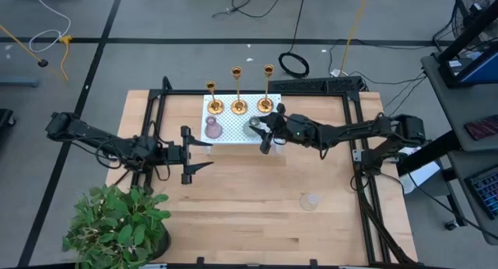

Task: Pick & Place candle stick holders
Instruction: Put the green glass candle holder on the shelf aligned with the other glass candle holder

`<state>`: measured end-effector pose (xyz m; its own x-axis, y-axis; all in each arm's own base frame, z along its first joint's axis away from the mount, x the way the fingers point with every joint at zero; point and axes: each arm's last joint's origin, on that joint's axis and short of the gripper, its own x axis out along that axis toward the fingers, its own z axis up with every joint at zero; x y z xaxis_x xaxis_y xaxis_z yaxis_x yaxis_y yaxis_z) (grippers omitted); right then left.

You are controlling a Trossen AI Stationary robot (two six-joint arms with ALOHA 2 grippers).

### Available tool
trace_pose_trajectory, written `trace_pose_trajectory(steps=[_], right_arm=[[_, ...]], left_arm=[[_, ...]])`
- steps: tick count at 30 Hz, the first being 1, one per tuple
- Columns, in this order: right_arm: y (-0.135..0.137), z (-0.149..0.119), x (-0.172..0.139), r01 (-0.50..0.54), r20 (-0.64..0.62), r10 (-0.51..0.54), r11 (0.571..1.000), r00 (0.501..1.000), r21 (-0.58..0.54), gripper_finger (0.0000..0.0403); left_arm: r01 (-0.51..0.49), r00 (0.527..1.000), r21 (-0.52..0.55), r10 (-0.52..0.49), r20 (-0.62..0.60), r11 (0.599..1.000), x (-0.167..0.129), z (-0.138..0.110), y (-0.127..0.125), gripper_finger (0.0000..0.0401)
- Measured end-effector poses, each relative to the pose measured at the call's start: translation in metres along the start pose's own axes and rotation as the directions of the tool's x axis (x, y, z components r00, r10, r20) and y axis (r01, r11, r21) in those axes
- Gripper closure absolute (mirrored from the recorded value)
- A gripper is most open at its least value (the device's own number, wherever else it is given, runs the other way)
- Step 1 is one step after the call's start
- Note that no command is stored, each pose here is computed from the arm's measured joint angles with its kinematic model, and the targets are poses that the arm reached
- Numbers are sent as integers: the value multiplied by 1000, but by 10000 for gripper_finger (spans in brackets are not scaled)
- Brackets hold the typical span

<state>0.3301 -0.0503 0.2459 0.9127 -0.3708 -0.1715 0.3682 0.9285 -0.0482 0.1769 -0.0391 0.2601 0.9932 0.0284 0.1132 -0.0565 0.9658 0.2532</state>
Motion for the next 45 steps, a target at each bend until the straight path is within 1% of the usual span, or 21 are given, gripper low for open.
trace_pose_trajectory(steps=[8,11,17,22,27,31,35,45], right_arm=[[-1,1,1,4,13,-4,1000,1000,23,259],[-1,4,1,-39,34,38,999,999,28,257],[-1,2,2,-38,23,37,999,999,22,256],[-4,5,2,-30,54,30,1000,998,5,258],[-9,11,3,-91,118,86,995,989,42,254],[-13,11,4,-77,114,71,996,991,45,258],[-17,15,4,-70,158,61,996,986,52,256],[-16,5,5,-68,57,65,997,996,44,256]], left_arm=[[0,1000,1,0,0,1000,0,0,0,135],[0,1000,3,0,0,1000,0,0,0,135],[0,1000,2,0,0,1000,0,0,0,135],[0,1000,2,0,0,1000,0,0,0,135],[0,1000,15,0,0,1000,0,0,0,135],[0,1000,18,0,0,1000,0,0,0,135],[0,1000,26,0,0,1000,0,0,0,135],[-1,1000,27,1,1,1000,0,0,0,135]])
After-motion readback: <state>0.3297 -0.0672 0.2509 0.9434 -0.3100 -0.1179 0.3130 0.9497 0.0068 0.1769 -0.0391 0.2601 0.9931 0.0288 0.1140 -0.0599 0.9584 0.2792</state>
